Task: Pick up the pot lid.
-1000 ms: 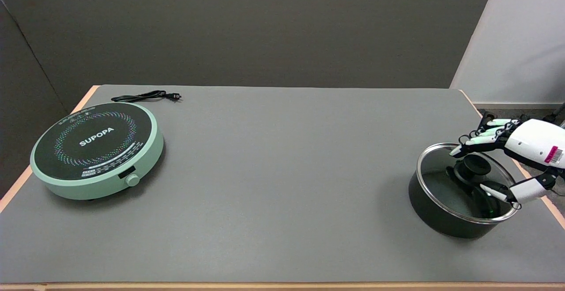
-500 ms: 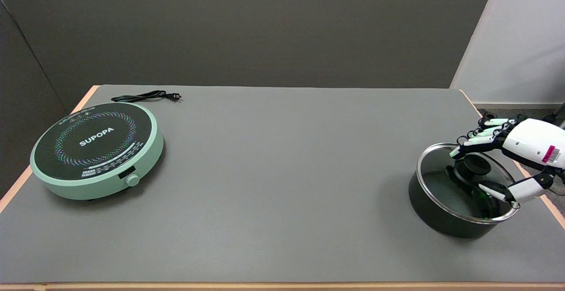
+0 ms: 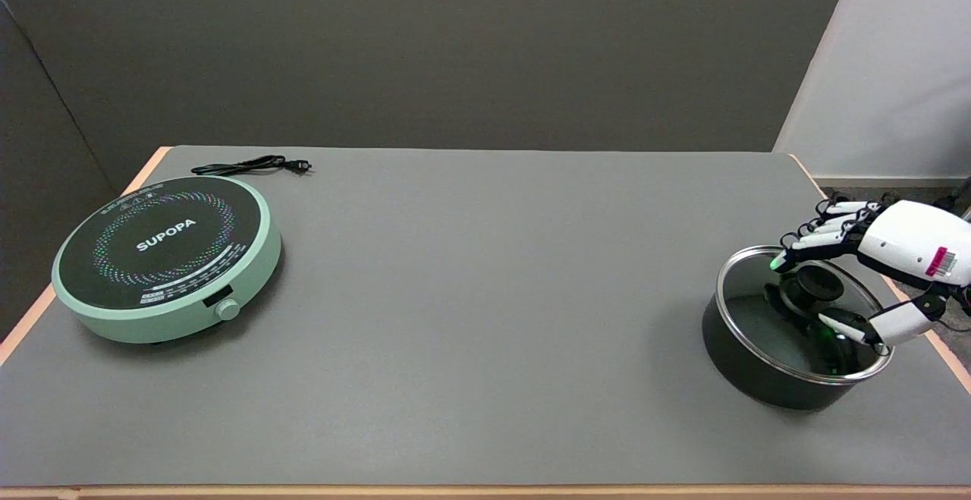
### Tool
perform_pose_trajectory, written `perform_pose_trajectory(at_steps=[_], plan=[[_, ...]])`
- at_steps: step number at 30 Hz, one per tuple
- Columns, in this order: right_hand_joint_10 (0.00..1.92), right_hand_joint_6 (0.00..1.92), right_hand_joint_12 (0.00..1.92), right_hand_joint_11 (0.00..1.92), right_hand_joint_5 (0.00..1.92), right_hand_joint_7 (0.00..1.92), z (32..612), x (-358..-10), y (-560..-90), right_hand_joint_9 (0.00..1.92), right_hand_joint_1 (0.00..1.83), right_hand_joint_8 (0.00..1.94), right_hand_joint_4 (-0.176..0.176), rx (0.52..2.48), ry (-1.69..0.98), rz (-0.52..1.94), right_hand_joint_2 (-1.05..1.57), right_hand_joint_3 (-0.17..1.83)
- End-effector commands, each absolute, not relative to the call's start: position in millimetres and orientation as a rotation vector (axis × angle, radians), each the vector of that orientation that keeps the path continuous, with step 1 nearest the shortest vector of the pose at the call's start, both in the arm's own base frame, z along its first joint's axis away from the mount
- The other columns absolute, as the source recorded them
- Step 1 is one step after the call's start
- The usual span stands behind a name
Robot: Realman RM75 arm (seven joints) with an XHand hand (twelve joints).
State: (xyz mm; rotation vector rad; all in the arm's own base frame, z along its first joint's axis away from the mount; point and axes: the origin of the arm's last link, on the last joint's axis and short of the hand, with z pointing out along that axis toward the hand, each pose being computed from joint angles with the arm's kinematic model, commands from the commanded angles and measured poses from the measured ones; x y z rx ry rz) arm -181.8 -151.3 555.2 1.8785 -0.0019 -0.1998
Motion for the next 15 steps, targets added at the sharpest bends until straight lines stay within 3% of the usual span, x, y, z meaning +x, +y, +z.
perform_pose_trajectory(at_steps=[1,15], plan=[[0.59,0.51,0.77,0.48,0.65,0.81,556.8,-186.0,-153.6,0.79,0.87,0.34,0.176,1.892,-0.013,-0.23,0.56,0.93],[0.6,0.54,0.77,0.48,0.66,0.82,560.3,-188.4,-151.3,0.8,0.88,0.35,0.176,1.882,-0.021,-0.249,0.57,0.93]])
